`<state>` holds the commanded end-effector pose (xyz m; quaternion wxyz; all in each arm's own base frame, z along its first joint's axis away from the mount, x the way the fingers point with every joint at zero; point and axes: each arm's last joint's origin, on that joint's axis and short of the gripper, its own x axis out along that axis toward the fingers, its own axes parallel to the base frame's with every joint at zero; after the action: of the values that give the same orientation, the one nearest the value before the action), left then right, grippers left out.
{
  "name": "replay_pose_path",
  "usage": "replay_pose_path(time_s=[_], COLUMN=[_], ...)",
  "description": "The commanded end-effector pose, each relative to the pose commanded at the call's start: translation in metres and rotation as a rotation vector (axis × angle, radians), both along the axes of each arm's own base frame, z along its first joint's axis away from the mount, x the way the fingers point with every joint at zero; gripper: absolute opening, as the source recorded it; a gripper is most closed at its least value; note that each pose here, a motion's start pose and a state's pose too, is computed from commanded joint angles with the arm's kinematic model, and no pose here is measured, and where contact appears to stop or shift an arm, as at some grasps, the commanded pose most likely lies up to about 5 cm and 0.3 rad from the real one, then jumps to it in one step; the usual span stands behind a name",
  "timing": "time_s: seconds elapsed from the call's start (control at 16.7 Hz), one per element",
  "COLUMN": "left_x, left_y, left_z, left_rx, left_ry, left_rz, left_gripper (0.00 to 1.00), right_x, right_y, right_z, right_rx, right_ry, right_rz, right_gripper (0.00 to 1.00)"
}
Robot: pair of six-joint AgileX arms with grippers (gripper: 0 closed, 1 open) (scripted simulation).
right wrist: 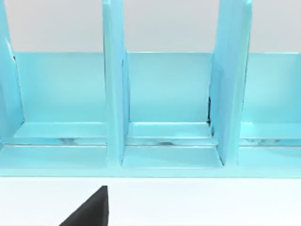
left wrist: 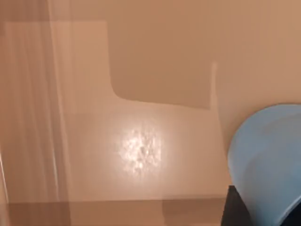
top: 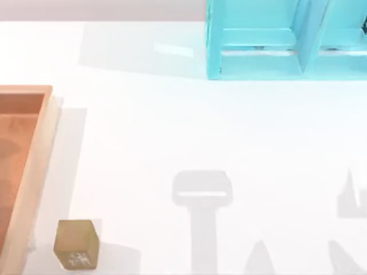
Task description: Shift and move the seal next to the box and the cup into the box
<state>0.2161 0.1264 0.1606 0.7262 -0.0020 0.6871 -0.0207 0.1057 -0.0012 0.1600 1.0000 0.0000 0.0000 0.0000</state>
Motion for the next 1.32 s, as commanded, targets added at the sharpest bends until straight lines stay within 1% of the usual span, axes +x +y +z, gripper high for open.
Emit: replay_pose_path(time_s=[0.42, 0.48, 0.96, 1.08, 1.2, 1.32], left_x=[0.000, 0.000, 0.000, 0.001, 0.001, -0.001], left_y=[0.000, 0.000, 0.000, -0.001, -0.001, 0.005], left_z=[0.000, 0.000, 0.000, 0.004, 0.022, 0.053], left_rx=[0.000, 0.000, 0.001, 0.012, 0.054, 0.122], left_ry=[0.000, 0.000, -0.001, 0.003, 0.000, -0.019], left_rz=[0.000, 0.000, 0.000, -0.017, -0.035, -0.011], left_gripper=[0.98, 1.00, 1.00, 1.00, 1.00, 1.00], right_x=[0.000, 0.000, 0.000, 0.000, 0.000, 0.000], right_y=[0.000, 0.000, 0.000, 0.000, 0.000, 0.000], right_z=[0.000, 0.000, 0.000, 0.000, 0.000, 0.000], right_rx=[0.000, 0.000, 0.000, 0.000, 0.000, 0.000], right_ry=[0.000, 0.000, 0.000, 0.000, 0.000, 0.000], right_rz=[0.000, 0.000, 0.000, 0.000, 0.000, 0.000], right_gripper=[1.00, 1.00, 1.00, 1.00, 1.00, 1.00])
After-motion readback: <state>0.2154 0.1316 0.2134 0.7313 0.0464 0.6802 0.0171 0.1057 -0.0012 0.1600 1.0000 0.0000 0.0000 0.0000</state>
